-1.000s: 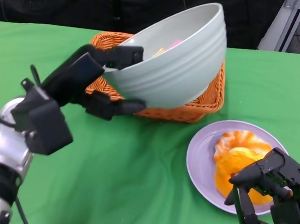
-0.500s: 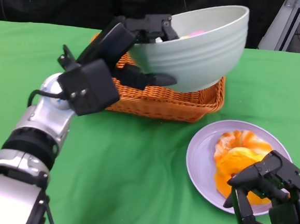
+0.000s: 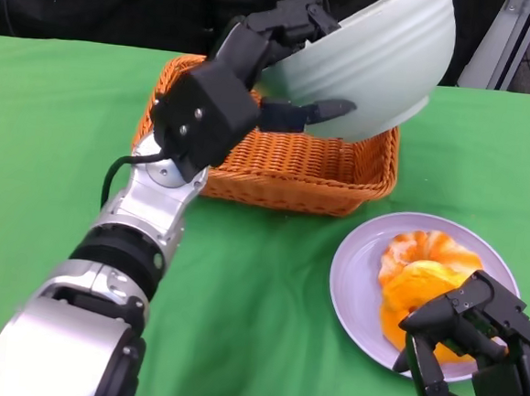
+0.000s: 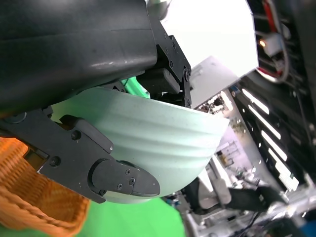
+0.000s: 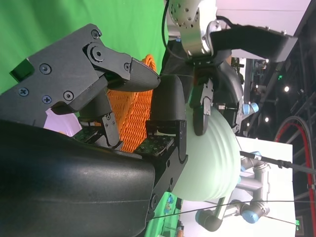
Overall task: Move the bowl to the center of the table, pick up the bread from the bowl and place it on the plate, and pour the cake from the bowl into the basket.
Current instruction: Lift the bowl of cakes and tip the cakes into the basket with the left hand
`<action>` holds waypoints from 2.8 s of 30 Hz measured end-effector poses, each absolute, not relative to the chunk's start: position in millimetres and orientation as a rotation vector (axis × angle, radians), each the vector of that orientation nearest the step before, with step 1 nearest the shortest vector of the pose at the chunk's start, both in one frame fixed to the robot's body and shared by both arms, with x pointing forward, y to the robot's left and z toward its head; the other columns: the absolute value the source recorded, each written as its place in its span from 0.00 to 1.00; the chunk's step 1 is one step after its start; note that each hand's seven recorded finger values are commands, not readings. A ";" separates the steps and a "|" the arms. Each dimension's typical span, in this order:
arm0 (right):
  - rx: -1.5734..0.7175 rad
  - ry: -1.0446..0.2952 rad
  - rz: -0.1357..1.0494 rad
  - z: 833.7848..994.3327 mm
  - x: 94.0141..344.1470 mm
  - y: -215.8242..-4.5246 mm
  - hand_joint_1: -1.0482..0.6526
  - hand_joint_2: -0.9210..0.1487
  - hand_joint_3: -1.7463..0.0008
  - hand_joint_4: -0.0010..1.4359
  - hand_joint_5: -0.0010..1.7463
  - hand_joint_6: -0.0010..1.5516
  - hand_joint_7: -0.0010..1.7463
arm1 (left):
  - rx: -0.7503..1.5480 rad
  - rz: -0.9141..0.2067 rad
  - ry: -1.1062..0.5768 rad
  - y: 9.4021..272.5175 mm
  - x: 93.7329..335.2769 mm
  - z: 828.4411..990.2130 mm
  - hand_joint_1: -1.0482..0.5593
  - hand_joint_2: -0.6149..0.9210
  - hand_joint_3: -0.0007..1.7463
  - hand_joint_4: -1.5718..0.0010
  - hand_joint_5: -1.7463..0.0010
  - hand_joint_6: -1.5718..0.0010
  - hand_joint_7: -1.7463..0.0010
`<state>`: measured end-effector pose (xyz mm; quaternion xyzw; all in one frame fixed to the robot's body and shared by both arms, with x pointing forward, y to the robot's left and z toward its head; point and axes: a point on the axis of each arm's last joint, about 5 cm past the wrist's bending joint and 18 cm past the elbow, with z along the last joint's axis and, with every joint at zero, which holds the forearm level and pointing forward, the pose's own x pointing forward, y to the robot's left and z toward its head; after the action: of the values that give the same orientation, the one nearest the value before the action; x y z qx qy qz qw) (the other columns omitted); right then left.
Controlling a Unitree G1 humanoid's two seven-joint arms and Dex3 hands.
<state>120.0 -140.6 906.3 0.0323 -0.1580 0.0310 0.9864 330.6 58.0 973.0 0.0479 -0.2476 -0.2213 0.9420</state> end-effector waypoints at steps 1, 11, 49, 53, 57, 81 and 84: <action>0.064 -0.318 0.065 906.0 119.9 -140.6 0.51 0.33 0.47 0.50 0.90 0.41 0.78 | 0.068 -0.447 -0.483 57.0 330.8 972.2 0.47 1.00 0.27 0.51 0.00 0.58 0.19; 0.062 -0.322 0.068 906.0 119.8 -140.5 0.52 0.34 0.45 0.50 0.91 0.41 0.79 | -0.212 -0.460 -0.295 55.9 335.4 967.0 0.46 0.99 0.31 0.50 0.00 0.60 0.11; 0.061 -0.331 0.092 903.4 121.4 -140.3 0.51 0.37 0.42 0.51 0.92 0.41 0.81 | -0.956 -0.411 0.232 52.8 350.5 981.1 0.54 0.99 0.36 0.50 0.00 0.61 0.08; 0.060 -0.331 0.094 903.4 121.2 -140.6 0.51 0.36 0.43 0.51 0.92 0.41 0.81 | -1.017 -0.408 0.262 52.7 350.4 981.1 0.53 1.00 0.35 0.50 0.00 0.62 0.07; 0.060 -0.331 0.094 903.3 121.1 -140.7 0.52 0.36 0.43 0.51 0.92 0.41 0.81 | -1.043 -0.412 0.281 53.1 350.2 980.3 0.53 1.00 0.35 0.50 0.00 0.63 0.07; 0.059 -0.326 0.090 902.7 119.9 -141.6 0.51 0.36 0.43 0.50 0.92 0.40 0.81 | -0.826 -0.529 0.106 54.6 352.9 997.2 0.53 0.99 0.35 0.51 0.00 0.57 0.14; 0.058 -0.326 0.089 902.8 119.8 -141.7 0.52 0.36 0.42 0.50 0.92 0.40 0.81 | -0.748 -0.589 0.011 57.8 353.2 1002.3 0.51 0.97 0.37 0.52 0.00 0.53 0.17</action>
<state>119.8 -141.7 902.8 0.0289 -0.1621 0.0445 0.9853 353.2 57.8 1002.3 -0.3601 0.0051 -0.2837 0.8887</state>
